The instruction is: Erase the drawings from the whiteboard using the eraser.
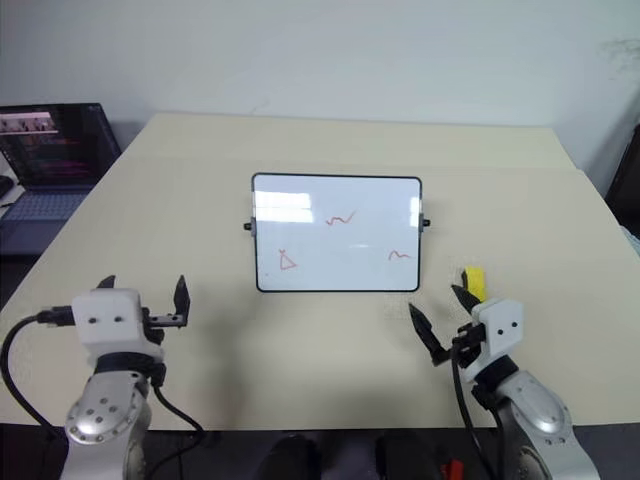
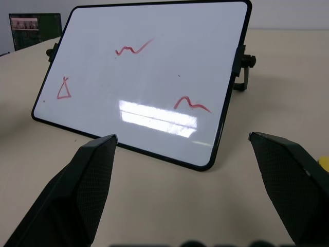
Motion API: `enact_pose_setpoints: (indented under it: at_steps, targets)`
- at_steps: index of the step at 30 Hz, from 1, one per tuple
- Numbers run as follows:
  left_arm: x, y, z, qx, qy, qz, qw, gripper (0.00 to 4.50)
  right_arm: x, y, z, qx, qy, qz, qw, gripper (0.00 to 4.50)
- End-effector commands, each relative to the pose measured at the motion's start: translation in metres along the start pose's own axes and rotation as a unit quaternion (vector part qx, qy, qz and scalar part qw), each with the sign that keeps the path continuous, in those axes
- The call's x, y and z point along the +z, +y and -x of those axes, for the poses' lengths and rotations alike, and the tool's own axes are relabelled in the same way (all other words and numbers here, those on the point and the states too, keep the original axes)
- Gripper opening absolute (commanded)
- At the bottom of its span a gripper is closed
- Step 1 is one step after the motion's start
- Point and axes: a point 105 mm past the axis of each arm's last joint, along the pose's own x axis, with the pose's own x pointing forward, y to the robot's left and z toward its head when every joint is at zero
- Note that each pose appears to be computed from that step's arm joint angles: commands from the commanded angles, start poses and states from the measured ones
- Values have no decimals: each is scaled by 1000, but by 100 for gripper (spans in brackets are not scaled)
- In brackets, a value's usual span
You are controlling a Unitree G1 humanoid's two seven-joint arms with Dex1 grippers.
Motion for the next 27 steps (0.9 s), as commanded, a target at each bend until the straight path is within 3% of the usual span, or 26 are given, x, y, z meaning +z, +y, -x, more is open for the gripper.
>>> enact_pose_setpoints:
  at_steps: [1,4,7,12,17,21,27]
  targets:
    - [0,-8,-4,-12,-6,8,1000,450,9,-7,-7,-6,-20,13,1000,447]
    - [-16,-15,-9,-22,16,15,1000,450,6,-16,-14,-28,-21,13,999,447]
    - [-10,-14,-17,-19,-8,15,1000,450,13,-14,-17,-22,-34,28,999,447]
    - [9,-14,-28,-44,-55,18,997,450,30,-21,-20,-25,-62,26,997,447]
    - [47,-9,-41,-102,-124,23,987,450,42,-32,-25,-47,-83,6,995,447]
    - [80,-41,-48,-253,-167,30,952,450,42,-52,-23,-107,-62,7,992,447]
    - [110,-81,-40,-431,-176,51,883,450,35,-62,-25,-150,0,0,989,447]
